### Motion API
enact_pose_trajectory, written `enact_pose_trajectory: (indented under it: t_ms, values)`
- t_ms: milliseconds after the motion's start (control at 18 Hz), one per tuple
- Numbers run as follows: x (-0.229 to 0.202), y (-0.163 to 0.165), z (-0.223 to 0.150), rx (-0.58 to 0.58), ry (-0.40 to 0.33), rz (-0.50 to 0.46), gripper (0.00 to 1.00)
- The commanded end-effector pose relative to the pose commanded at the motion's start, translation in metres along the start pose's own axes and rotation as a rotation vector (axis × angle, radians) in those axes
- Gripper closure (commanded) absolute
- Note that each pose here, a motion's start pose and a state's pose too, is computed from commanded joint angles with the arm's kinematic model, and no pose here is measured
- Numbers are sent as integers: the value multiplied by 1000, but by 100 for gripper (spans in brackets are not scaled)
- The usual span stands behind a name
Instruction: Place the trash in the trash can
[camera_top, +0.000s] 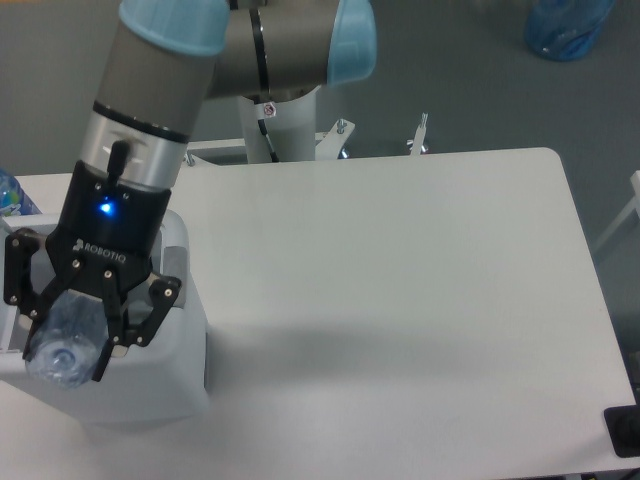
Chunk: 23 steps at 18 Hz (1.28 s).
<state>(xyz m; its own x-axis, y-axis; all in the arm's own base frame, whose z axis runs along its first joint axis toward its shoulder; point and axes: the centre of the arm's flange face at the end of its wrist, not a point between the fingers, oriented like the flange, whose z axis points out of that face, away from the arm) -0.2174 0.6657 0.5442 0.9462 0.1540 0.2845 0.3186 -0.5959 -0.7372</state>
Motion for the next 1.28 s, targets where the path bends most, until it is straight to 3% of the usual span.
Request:
enact_pose_trajectory:
  t_ms: [333, 389, 500, 611, 1000, 1278]
  values:
    - [5, 9, 9, -21, 10, 6, 46]
    - [5, 9, 9, -21, 10, 6, 40]
    - [4, 11, 11, -25, 11, 39, 13]
    - [4, 15, 12, -33, 12, 62, 0]
    - [-2, 5, -8, -4, -13, 65, 0]
    - [-50, -15, -68, 72, -111, 32, 0]
